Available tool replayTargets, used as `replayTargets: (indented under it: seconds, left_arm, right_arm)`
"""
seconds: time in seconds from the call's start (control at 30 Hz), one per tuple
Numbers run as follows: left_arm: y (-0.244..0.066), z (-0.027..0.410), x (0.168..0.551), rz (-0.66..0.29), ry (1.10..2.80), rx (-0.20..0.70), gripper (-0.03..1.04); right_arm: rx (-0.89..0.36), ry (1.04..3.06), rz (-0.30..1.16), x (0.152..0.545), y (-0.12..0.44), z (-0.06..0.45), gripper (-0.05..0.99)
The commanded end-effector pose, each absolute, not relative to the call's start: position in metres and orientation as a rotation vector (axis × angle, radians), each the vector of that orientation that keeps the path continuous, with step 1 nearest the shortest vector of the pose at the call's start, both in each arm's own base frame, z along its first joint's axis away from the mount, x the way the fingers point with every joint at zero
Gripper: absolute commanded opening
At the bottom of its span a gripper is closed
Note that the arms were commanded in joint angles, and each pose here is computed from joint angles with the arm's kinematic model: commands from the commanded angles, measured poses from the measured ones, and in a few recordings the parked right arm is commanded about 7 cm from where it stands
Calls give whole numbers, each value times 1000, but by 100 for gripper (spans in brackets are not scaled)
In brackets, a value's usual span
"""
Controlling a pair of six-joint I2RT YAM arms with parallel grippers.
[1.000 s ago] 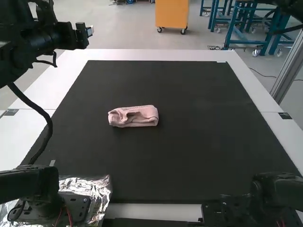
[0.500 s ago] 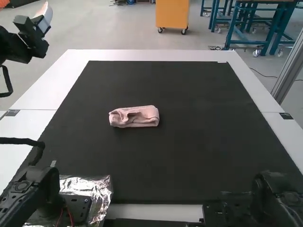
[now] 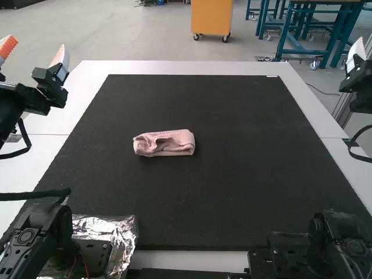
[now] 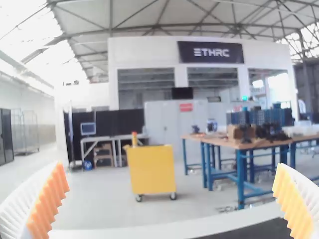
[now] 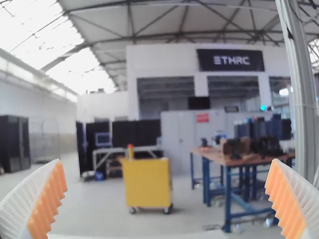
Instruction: Fold the towel.
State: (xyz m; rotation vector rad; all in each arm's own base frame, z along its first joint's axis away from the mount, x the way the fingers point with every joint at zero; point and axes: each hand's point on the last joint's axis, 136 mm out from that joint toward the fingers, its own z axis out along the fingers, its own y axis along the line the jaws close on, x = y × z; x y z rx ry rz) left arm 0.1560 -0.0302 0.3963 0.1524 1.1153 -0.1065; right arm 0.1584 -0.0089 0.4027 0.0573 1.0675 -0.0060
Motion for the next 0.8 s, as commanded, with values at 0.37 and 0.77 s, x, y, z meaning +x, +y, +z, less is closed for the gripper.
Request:
replayTargets:
  seconds: [0.37,0.77]
  left_arm:
    - [-59,291,210,-40,1103,402,97]
    - [-56,207,235,-92,1384,389,95]
  right_arm:
    - [134,989,-80,205,-29,306,92]
    - [72,1633,-114,245,-24,158,92]
